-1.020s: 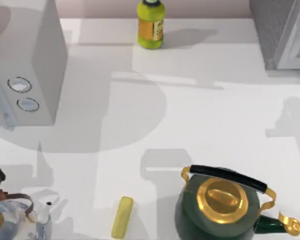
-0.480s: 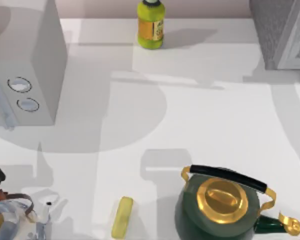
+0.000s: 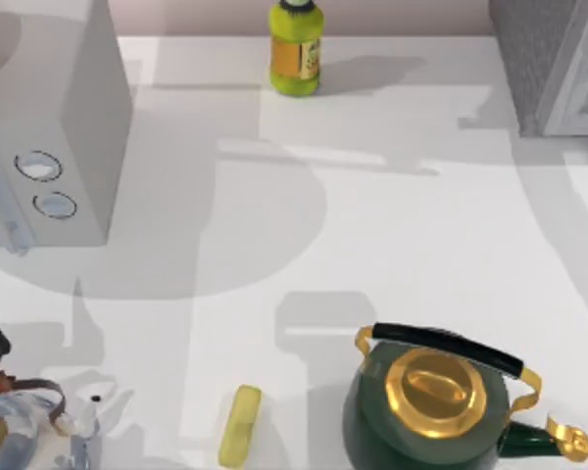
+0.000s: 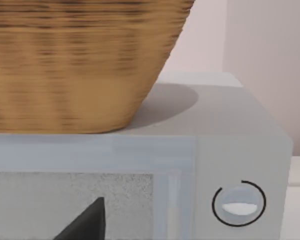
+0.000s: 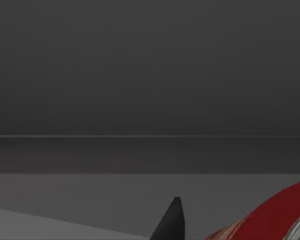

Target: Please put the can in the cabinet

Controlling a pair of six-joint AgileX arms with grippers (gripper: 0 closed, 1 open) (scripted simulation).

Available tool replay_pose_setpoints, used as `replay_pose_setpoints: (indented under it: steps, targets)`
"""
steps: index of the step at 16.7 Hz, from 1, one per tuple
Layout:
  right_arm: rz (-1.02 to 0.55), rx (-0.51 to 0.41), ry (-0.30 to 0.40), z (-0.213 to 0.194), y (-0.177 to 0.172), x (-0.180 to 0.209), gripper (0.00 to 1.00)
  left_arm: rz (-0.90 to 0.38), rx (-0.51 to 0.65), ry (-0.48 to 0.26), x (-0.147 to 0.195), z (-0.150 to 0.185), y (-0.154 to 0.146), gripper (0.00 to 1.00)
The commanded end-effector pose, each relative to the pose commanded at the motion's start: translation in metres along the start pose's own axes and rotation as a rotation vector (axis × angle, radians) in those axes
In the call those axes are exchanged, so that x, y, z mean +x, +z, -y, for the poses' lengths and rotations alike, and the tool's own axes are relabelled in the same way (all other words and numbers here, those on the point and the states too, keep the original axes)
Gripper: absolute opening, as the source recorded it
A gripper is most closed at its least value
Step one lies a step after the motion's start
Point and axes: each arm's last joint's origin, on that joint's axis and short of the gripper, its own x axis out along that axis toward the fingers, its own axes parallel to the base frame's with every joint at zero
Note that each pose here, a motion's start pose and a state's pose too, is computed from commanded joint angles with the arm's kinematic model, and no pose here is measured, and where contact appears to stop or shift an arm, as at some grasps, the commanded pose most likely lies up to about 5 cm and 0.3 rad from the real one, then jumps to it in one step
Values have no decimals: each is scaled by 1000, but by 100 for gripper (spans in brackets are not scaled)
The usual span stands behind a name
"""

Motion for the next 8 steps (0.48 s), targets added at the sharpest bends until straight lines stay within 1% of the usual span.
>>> replay_pose_setpoints:
  steps: [4,8]
  targets:
    - [-1,2,-2,1,-1,0,0,0,0,0,0,0,0,100]
    - [4,0,18,-4,10,17,0,0,0,0,0,0,0,100]
